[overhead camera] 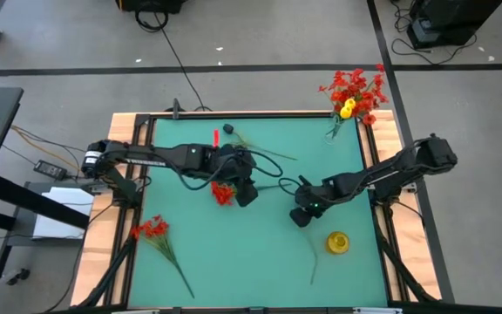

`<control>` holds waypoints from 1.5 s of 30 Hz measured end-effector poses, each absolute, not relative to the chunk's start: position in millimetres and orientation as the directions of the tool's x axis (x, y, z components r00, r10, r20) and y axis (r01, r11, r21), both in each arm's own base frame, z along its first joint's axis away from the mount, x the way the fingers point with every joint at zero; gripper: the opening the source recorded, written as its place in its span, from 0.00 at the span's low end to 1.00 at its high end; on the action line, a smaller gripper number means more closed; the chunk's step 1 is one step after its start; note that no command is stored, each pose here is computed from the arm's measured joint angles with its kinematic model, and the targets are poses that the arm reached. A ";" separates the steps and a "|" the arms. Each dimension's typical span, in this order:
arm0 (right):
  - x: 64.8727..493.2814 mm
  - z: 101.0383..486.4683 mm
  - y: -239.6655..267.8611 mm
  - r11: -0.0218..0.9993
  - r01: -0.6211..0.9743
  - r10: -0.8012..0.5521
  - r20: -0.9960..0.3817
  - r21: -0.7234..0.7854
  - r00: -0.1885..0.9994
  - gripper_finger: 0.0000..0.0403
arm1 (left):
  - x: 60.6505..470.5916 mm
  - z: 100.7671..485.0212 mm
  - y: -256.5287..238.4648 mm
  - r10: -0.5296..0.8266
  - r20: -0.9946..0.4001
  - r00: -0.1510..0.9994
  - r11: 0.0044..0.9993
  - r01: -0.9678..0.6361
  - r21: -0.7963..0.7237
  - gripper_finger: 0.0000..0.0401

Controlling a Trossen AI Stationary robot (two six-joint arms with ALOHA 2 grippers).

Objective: Sort flowers into vase by color
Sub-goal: Put the bottom black flower into the yellow vase

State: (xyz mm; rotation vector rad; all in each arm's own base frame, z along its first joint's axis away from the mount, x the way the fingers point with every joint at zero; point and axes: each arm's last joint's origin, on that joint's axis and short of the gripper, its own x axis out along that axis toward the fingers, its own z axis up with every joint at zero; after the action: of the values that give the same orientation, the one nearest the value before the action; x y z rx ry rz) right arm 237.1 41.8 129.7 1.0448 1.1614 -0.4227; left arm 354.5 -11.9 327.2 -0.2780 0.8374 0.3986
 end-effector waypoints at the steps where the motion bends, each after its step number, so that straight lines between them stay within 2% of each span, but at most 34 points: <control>1: 236.9 129.3 41.6 0.491 0.747 0.221 -0.894 0.448 0.391 0.54 | 355.0 327.6 -12.3 0.231 -0.759 0.609 0.889 -0.448 -0.089 0.50; 4: 236.5 132.6 40.0 0.485 0.744 0.207 -0.887 0.459 0.412 0.38 | 355.3 328.2 -15.7 0.225 -0.756 0.615 0.886 -0.451 -0.104 0.50; 6: 237.5 135.5 38.5 0.487 0.730 0.201 -0.875 0.479 0.440 0.24 | 355.3 328.2 -18.1 0.220 -0.755 0.617 0.882 -0.457 -0.116 0.50; 8: 239.4 142.6 36.2 0.479 0.705 0.207 -0.848 0.523 0.488 0.09 | 354.9 328.5 -21.2 0.215 -0.755 0.620 0.869 -0.474 -0.142 0.50; 9: 242.2 147.2 35.5 0.475 0.676 0.221 -0.820 0.563 0.528 0.05 | 352.4 331.1 -23.8 0.207 -0.753 0.625 0.859 -0.484 -0.165 0.50; 13: 252.1 173.5 33.2 0.460 0.522 0.222 -0.662 0.718 0.716 0.07 | 336.0 349.1 -43.3 0.155 -0.725 0.671 0.865 -0.447 -0.228 0.50; 17: 258.0 214.2 32.8 0.583 0.195 0.213 -0.380 0.788 0.900 0.04 | 318.5 368.5 -60.6 0.160 -0.669 0.726 0.872 -0.421 -0.248 0.50; 21: 251.5 257.8 32.1 0.703 -0.108 0.216 -0.066 0.703 0.974 0.03 | 316.9 376.5 -74.1 0.154 -0.607 0.780 0.890 -0.377 -0.259 0.50; 24: 241.6 282.1 31.0 0.778 -0.236 0.217 0.104 0.582 0.971 0.03 | 327.9 377.4 -87.3 0.113 -0.539 0.835 0.930 -0.280 -0.238 0.50; 27: 231.4 299.4 31.0 0.809 -0.339 0.262 0.222 0.480 0.939 0.03 | 343.4 375.8 -96.1 0.067 -0.463 0.884 0.961 -0.181 -0.207 0.50; 32: 221.1 310.7 30.2 0.815 -0.374 0.271 0.279 0.443 0.921 0.03 | 366.9 378.2 -96.6 0.052 -0.312 0.949 0.959 -0.135 -0.250 0.51; 40: 211.5 321.2 25.2 0.888 -0.261 0.130 0.337 0.379 0.933 0.03 | 380.0 362.4 -90.3 0.080 -0.354 0.932 0.951 -0.177 -0.253 0.60; 45: 210.5 321.7 25.1 0.895 -0.259 0.133 0.337 0.363 0.932 0.03 | 383.8 353.5 -91.7 0.067 -0.389 0.919 0.959 -0.167 -0.227 0.63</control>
State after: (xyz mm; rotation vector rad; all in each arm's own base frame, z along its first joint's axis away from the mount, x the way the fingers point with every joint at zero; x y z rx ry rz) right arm 210.5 25.1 321.7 0.4155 -0.3112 0.2065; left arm 383.8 -91.7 353.5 -0.2607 0.3880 0.1217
